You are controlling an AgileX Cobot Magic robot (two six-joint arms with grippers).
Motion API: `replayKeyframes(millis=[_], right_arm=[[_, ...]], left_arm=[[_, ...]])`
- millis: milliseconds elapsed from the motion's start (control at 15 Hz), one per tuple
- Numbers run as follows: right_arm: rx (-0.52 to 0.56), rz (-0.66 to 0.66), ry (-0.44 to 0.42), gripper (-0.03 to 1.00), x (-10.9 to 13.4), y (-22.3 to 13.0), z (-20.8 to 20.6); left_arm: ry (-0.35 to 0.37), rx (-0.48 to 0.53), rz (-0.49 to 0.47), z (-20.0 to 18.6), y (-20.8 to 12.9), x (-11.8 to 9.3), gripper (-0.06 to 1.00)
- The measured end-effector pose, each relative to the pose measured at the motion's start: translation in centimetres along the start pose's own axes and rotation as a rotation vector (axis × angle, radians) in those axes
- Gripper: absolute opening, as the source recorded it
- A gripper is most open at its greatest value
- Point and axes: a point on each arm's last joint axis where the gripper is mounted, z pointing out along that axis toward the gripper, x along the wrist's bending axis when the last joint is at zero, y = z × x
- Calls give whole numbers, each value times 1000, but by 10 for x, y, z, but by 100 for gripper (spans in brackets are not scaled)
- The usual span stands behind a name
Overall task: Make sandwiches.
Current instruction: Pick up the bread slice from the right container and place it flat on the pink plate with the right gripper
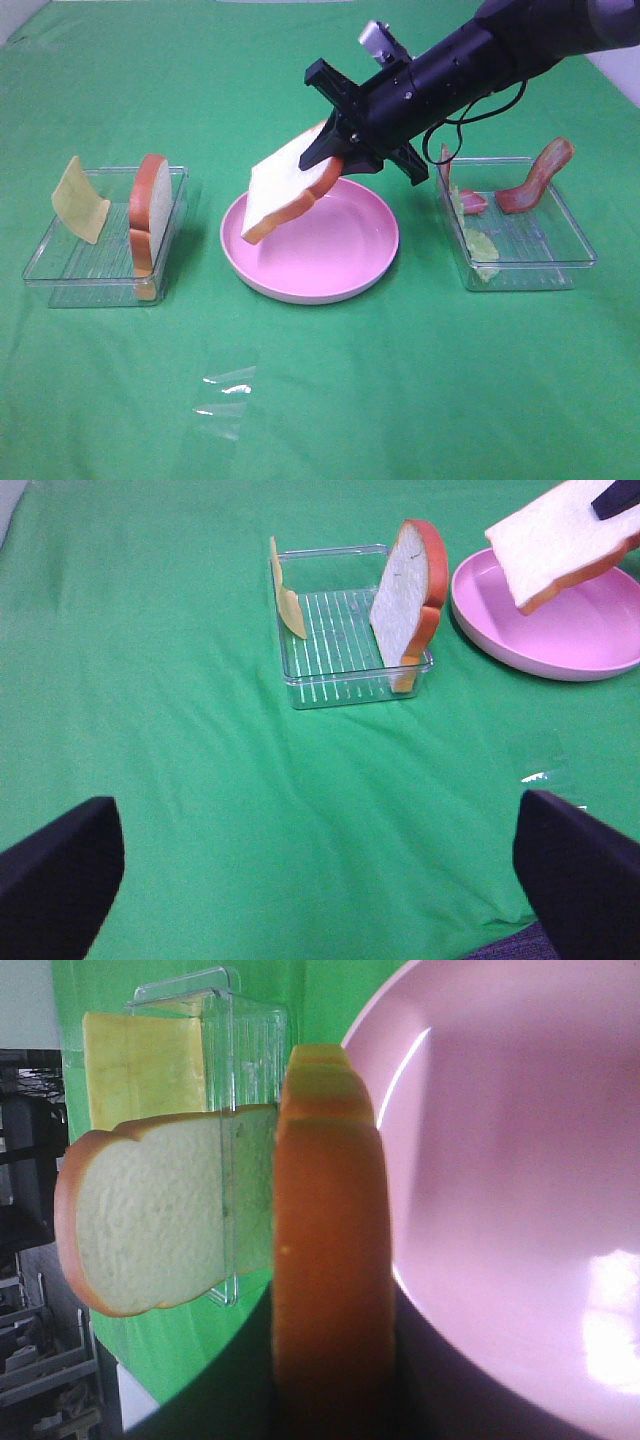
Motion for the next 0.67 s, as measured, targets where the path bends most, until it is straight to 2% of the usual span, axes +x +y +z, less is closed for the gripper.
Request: replayKeyframes(millis=[200,667], right_arm=[[4,46,31,23,-14,3,20],[-9,38,1,23,-24,5,29]], left_arm=[[0,0,0,0,0,0,97],[0,0,0,0,0,0,97]])
